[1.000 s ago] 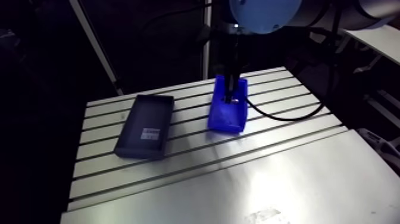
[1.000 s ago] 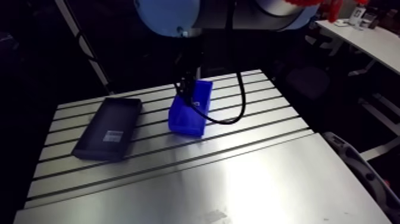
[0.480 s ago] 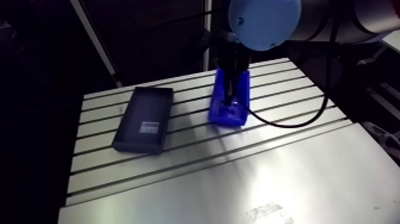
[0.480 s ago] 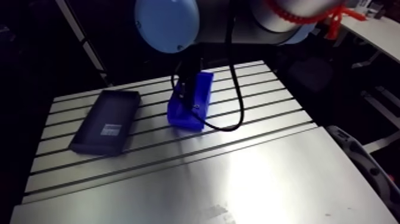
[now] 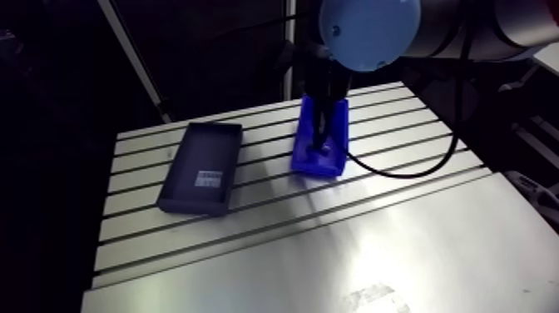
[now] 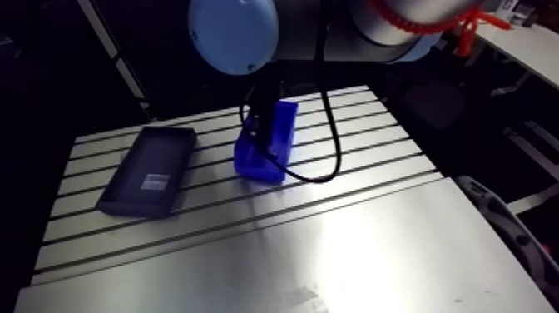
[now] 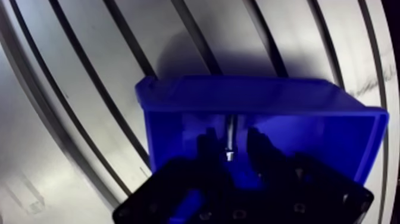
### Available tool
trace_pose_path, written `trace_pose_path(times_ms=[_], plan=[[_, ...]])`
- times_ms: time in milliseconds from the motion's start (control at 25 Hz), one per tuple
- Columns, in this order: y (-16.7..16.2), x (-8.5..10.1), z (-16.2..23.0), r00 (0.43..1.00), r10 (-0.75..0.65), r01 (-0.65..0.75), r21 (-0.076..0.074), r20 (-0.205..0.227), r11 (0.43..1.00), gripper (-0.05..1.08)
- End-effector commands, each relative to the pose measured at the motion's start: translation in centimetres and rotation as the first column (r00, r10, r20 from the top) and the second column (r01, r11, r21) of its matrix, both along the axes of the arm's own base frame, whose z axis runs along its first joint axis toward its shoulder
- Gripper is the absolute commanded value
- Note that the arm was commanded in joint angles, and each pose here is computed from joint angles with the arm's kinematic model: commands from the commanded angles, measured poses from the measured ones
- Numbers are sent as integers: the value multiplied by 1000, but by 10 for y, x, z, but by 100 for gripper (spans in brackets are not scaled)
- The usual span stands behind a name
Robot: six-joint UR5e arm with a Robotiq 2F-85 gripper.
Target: Pick up the M10 bolt from the tray and put it into the blue bin.
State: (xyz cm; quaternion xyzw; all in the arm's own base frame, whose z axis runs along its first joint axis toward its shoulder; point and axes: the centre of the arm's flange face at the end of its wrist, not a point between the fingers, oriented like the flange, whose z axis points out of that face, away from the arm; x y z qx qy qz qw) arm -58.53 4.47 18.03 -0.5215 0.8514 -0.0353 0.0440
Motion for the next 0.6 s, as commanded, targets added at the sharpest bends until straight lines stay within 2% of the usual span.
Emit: trace_pose_path(times_ms=[40, 80, 120, 160, 240, 280, 400, 480, 600], plan=[[2, -1, 17, 1000, 14, -13, 17, -15, 1000, 0], [3, -1, 26, 1000, 13, -13, 32, -15, 999, 0], [4, -1, 40, 1000, 9, -8, 35, -18, 999, 0], [3, -2, 57, 1000, 7, -7, 34, -18, 999, 0], [2, -1, 94, 1000, 0, 0, 16, 5, 1000, 1], [2, 0, 112, 1000, -11, 11, 13, 7, 1000, 1], [1, -1, 162, 993, -121, 121, 27, -4, 992, 1], [-3, -1, 188, 978, -208, 209, 31, -22, 977, 1], [-12, 2, 225, 909, -414, 417, 51, -51, 908, 1]])
